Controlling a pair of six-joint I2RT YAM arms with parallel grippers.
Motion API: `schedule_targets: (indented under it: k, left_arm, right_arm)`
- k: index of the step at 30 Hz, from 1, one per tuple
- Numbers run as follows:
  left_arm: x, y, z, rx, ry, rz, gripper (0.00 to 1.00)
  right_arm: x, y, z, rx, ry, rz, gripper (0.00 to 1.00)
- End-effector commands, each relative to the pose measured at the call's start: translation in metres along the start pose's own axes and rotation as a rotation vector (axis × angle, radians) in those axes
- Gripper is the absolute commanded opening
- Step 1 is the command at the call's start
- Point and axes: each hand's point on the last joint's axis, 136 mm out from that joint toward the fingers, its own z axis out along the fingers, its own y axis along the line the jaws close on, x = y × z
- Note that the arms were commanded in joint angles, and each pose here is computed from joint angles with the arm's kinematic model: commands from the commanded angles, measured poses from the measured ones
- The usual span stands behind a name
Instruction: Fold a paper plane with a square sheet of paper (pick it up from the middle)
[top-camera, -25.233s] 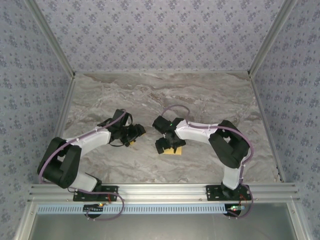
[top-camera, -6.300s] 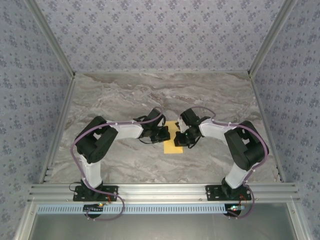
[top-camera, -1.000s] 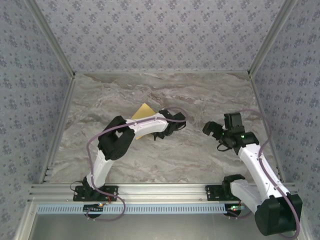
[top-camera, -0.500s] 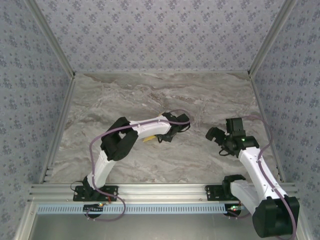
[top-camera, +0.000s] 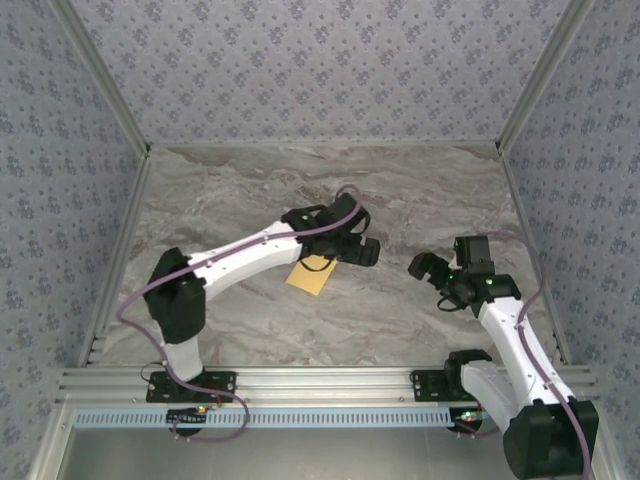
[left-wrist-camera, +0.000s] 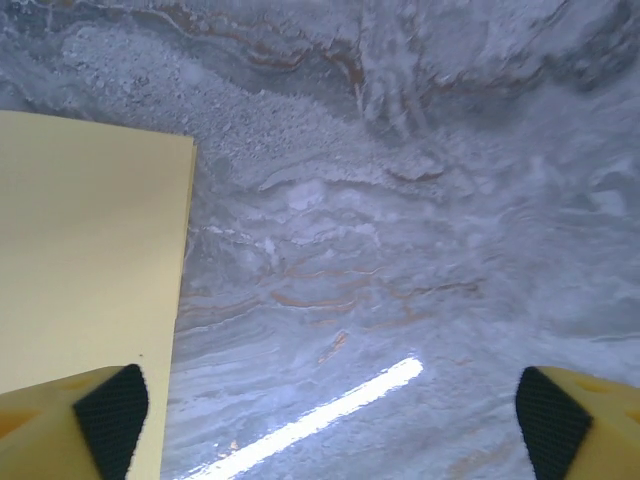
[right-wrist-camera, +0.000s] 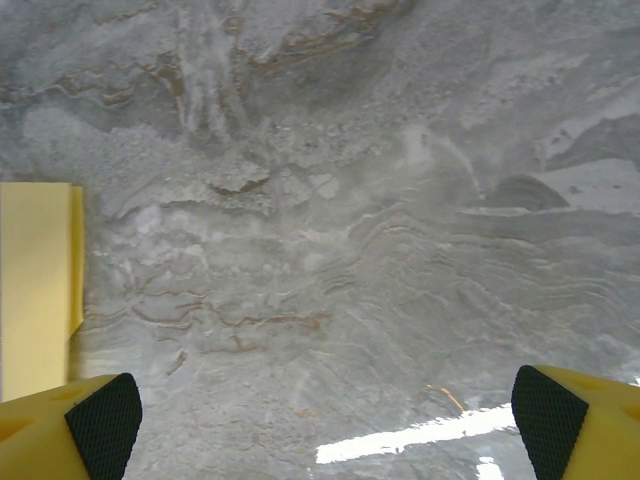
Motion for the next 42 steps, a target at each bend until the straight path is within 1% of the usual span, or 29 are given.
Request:
schedule_targets:
  k: [1, 3, 8, 12, 18, 21, 22, 24, 29, 31, 33, 36, 37, 38, 42]
  left_arm:
    - [-0.017, 0.013, -0.018, 0.096, -0.032, -0.111, 0.99]
    - [-0.026, 0.037, -0.025, 0.088, -0.048, -0.182, 0.99]
    - [-0.032, 0.102, -0.029, 0.03, -0.054, -0.347, 0.99]
    - [-0.025, 0.141, -0.026, -0.025, -0.053, -0.442, 0.99]
    - [-0.007, 0.192, -0.034, -0.127, -0.116, -0.568, 0.99]
    - [0.0, 0.21, -0.043, -0.163, -0.151, -0.618, 0.99]
    - [0.001, 0.214, -0.046, -0.169, -0.164, -0.63, 0.99]
    - [0.004, 0.218, -0.052, -0.174, -0.181, -0.642, 0.99]
    - [0.01, 0.225, -0.06, -0.189, -0.192, -0.652, 0.99]
    - [0.014, 0.227, -0.061, -0.197, -0.186, -0.656, 0.99]
    - [0.017, 0.232, -0.064, -0.208, -0.183, -0.664, 0.99]
    - [0.022, 0.238, -0.069, -0.22, -0.184, -0.672, 0.99]
    - [0.024, 0.241, -0.07, -0.224, -0.184, -0.679, 0.99]
    - [0.026, 0.242, -0.071, -0.223, -0.184, -0.682, 0.99]
    - [0.032, 0.247, -0.072, -0.217, -0.173, -0.688, 0.99]
  right_arm:
    - [-0.006, 0.019, 0.001, -0.087, -0.015, -0.026, 1.0]
    - [-0.007, 0.028, 0.004, -0.112, -0.017, -0.047, 1.0]
    - [0.0, 0.052, 0.016, -0.169, 0.002, -0.07, 1.0]
    - [0.013, 0.075, 0.028, -0.192, 0.034, -0.126, 1.0]
    - [0.043, 0.119, 0.045, -0.23, 0.08, -0.23, 0.99]
    - [0.061, 0.143, 0.056, -0.255, 0.106, -0.28, 0.95]
    - [0.067, 0.151, 0.06, -0.253, 0.117, -0.301, 0.93]
    - [0.078, 0.165, 0.07, -0.242, 0.146, -0.336, 0.84]
    - [0.106, 0.206, 0.092, -0.239, 0.183, -0.41, 0.6]
    - [0.112, 0.219, 0.102, -0.235, 0.19, -0.43, 0.51]
    - [0.118, 0.233, 0.116, -0.232, 0.211, -0.438, 0.4]
    - [0.126, 0.255, 0.135, -0.234, 0.246, -0.467, 0.29]
    - [0.132, 0.255, 0.145, -0.216, 0.267, -0.48, 0.25]
    - [0.13, 0.269, 0.149, -0.228, 0.261, -0.484, 0.23]
    - [0.134, 0.269, 0.17, -0.188, 0.28, -0.492, 0.22]
